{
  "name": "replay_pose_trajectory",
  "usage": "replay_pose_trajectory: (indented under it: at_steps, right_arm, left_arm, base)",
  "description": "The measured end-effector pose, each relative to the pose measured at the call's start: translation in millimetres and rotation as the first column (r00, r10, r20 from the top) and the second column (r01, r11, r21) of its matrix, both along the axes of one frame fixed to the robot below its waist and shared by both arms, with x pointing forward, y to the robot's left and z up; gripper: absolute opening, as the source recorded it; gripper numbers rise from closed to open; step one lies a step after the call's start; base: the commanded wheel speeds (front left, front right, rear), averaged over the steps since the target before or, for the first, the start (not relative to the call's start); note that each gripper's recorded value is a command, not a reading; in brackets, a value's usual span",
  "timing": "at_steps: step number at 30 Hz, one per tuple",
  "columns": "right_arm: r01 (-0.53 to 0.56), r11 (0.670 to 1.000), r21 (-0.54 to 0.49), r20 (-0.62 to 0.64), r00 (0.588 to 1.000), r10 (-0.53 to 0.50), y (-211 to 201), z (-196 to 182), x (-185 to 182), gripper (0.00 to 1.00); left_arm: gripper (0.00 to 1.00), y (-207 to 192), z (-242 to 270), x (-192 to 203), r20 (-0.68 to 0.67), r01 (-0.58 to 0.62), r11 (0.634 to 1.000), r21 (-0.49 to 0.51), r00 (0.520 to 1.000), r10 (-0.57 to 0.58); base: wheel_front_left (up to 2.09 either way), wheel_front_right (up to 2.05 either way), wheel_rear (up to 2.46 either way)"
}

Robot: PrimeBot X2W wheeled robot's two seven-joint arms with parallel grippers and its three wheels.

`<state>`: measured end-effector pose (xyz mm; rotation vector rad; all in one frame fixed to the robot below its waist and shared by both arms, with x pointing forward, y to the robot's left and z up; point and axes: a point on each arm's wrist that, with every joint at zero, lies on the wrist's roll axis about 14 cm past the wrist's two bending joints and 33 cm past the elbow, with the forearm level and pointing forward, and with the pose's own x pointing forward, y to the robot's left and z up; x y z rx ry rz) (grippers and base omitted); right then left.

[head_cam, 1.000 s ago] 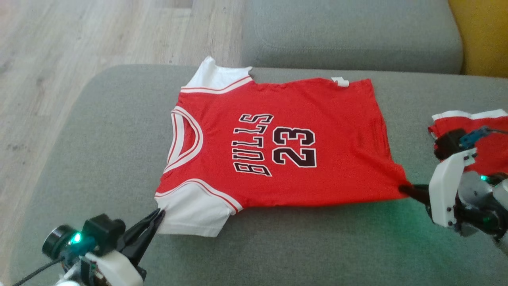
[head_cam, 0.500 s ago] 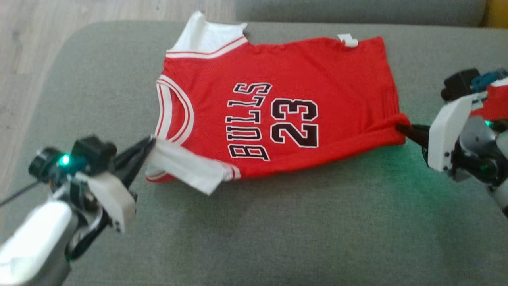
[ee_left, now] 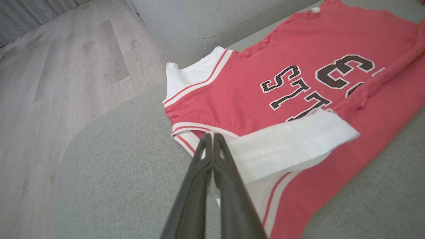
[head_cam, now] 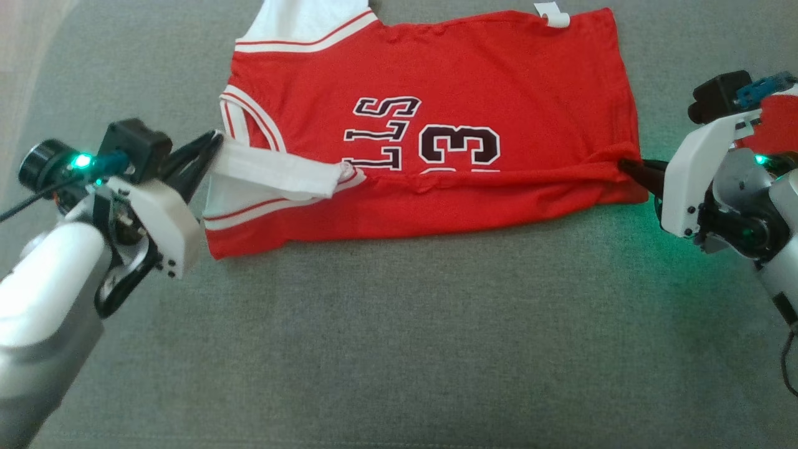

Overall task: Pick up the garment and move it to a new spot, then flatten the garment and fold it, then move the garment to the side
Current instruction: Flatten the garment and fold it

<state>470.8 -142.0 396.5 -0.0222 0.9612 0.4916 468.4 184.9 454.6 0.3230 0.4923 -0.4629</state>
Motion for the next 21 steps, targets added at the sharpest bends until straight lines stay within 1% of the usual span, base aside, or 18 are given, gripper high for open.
replay_pose_trajectory:
  at_steps: [6, 11, 16, 17, 18, 21]
  right_arm:
    - [0.016, 1.0, 0.01, -0.006, 1.0, -0.016, 0, -8, 1, 0.0]
    - [0.022, 1.0, 0.013, 0.026, 0.999, -0.023, 0, -2, 11, 0.0]
    - [0.03, 0.999, 0.011, 0.047, 0.998, -0.03, -2, 1, 14, 0.0]
    - [0.034, 0.999, 0.009, 0.058, 0.998, -0.035, -3, 1, 15, 0.63]
    - [0.04, 0.999, 0.007, 0.07, 0.997, -0.041, -4, 2, 17, 1.0]
    - [0.052, 0.998, 0.025, 0.088, 0.995, -0.054, -2, 6, 18, 1.0]
  left_arm:
    - [0.0, -5, -3, 19, 0.015, 0.016, 1.0, 0.011, 1.0, -0.016]
    - [0.0, -6, -4, 29, 0.035, 0.015, 1.0, 0.012, 0.999, -0.016]
    - [0.0, -7, -1, 36, 0.065, 0.002, 1.0, -0.009, 0.998, -0.001]
    - [1.0, -7, 1, 38, 0.078, -0.002, 1.0, -0.014, 0.997, 0.004]
    - [1.0, -6, 3, 40, 0.092, -0.01, 1.0, -0.019, 0.996, 0.012]
    - [1.0, -4, 3, 41, 0.099, -0.035, 0.999, -0.026, 0.994, 0.037]
  base:
    - [0.0, 0.0, 0.0]
    - [0.0, 0.0, 0.0]
    - [0.0, 0.0, 0.0]
    - [0.0, 0.0, 0.0]
    - [0.0, 0.0, 0.0]
    - [0.0, 0.0, 0.0]
